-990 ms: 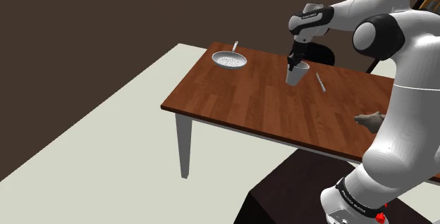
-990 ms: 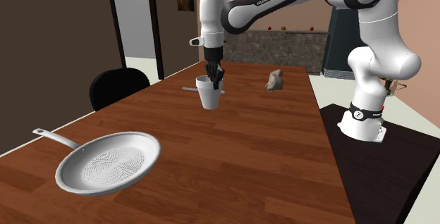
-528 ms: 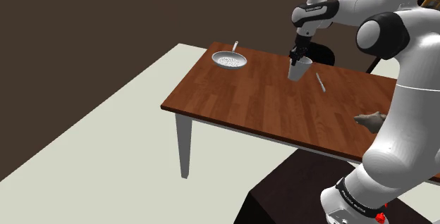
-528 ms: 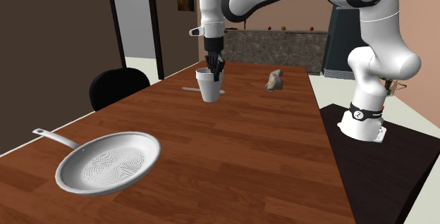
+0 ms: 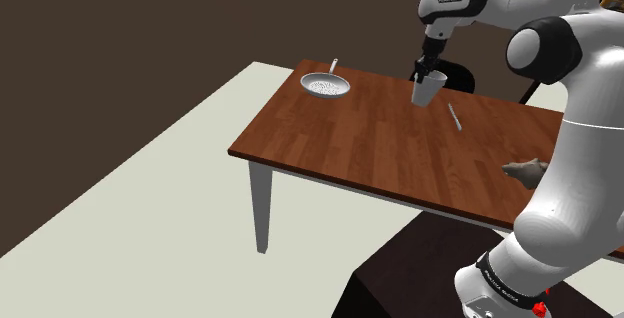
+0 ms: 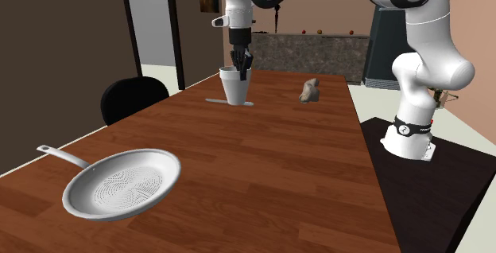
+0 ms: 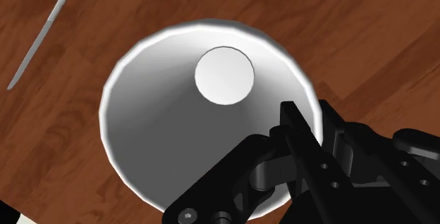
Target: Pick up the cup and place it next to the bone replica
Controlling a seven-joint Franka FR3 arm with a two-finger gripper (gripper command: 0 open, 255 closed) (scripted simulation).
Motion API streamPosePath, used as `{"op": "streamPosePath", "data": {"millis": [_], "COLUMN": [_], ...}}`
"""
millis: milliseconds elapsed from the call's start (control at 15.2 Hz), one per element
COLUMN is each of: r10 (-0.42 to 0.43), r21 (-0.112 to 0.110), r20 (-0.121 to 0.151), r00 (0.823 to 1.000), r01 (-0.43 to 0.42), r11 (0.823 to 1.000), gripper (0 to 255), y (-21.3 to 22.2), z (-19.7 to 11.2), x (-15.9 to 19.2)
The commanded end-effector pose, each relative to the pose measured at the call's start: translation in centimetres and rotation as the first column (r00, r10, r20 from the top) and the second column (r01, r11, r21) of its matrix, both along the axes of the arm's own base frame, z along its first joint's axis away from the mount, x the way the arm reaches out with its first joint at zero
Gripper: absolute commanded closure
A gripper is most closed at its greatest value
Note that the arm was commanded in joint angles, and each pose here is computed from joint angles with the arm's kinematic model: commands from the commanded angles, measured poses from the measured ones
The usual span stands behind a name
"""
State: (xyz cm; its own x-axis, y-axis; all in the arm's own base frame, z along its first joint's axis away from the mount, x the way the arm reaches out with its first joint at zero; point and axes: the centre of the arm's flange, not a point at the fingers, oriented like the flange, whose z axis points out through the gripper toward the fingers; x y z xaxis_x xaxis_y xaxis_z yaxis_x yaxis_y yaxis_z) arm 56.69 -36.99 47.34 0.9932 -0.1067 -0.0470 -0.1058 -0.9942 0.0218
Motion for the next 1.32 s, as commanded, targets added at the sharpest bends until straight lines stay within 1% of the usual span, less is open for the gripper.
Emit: {"op": "streamPosePath", "data": {"millis": [0, 1254], "r10": [0.0, 0.0], "r21": [0.0, 0.0], "r20": [0.0, 0.0], "r00": [1.0, 1.0], "r01": [0.0, 0.0], "r11": [1.0, 1.0], "gripper": [255, 255], "y": [0.0, 0.0], "z": [1.1, 11.1], "x": [0.0, 0.0]}}
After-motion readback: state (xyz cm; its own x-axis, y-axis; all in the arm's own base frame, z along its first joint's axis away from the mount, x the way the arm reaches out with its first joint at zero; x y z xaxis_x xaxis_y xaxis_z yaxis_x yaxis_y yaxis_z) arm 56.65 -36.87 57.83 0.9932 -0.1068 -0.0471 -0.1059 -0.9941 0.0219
